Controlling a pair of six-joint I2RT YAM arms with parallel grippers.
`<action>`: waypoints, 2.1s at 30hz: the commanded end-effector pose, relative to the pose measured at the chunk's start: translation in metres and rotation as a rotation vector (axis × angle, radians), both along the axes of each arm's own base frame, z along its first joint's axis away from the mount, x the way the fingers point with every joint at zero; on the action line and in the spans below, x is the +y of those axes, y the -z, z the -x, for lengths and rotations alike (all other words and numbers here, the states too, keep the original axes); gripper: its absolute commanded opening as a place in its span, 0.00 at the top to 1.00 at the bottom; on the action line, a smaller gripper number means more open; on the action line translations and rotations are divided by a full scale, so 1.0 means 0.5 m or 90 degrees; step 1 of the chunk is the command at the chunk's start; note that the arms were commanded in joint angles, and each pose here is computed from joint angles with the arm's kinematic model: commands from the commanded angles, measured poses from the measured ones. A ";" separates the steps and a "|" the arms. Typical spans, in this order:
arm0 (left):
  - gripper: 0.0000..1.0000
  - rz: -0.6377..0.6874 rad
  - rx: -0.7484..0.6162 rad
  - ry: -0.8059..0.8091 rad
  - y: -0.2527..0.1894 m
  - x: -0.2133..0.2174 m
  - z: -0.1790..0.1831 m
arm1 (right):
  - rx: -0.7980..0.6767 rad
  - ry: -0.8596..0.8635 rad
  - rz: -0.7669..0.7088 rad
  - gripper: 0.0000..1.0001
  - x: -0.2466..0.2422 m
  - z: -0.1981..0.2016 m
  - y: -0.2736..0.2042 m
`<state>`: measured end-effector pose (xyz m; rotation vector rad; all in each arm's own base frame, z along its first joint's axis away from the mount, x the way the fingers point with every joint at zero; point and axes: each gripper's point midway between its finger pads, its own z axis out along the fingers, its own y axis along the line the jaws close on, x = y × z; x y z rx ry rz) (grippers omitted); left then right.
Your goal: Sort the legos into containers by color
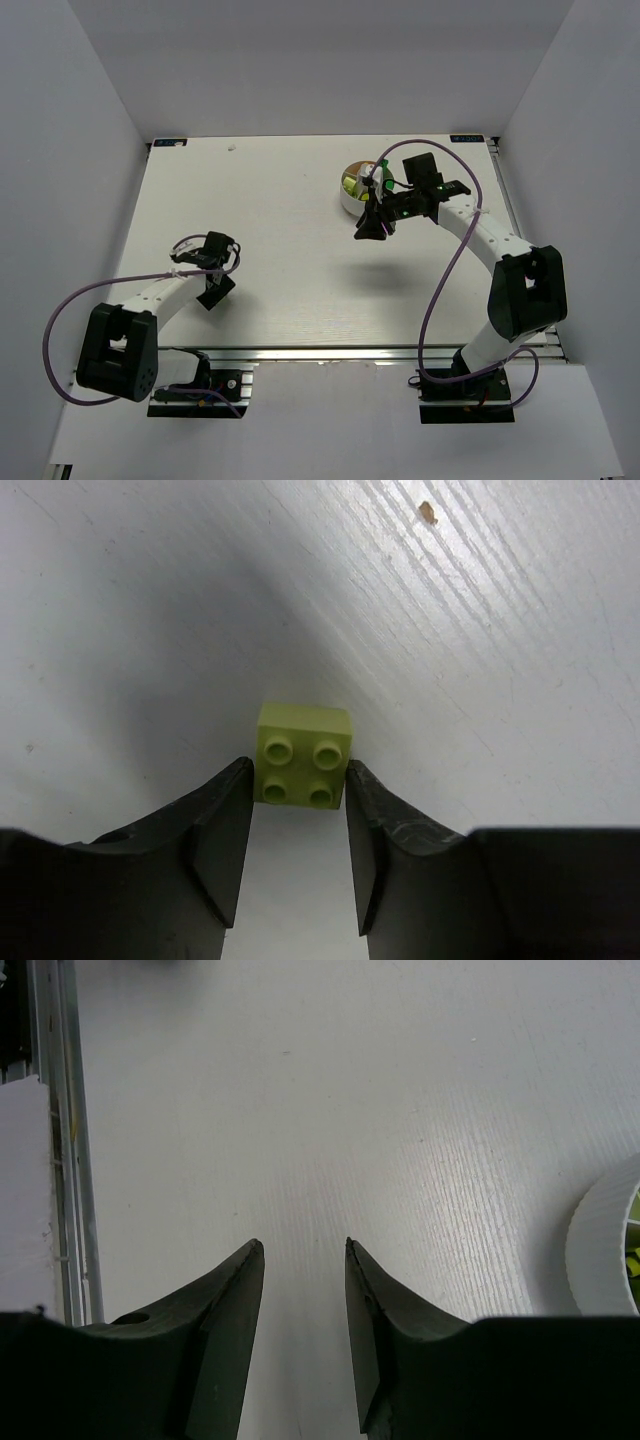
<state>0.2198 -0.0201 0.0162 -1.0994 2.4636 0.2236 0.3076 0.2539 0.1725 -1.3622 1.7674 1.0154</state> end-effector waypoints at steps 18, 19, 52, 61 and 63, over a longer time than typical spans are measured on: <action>0.93 0.411 -0.435 0.382 -0.342 -0.439 -0.263 | -0.102 0.237 -0.093 1.00 -0.102 -0.148 -0.175; 0.93 0.428 -0.444 0.400 -0.337 -0.478 -0.278 | -0.102 0.247 -0.094 1.00 -0.110 -0.152 -0.175; 0.61 0.384 -0.407 0.437 -0.281 -0.711 -0.545 | -0.035 0.291 -0.093 1.00 -0.178 -0.143 -0.122; 0.48 0.383 -0.395 0.440 -0.272 -0.718 -0.546 | -0.033 0.292 -0.093 1.00 -0.180 -0.145 -0.119; 0.46 0.383 -0.392 0.441 -0.270 -0.720 -0.545 | -0.033 0.293 -0.093 1.00 -0.181 -0.146 -0.119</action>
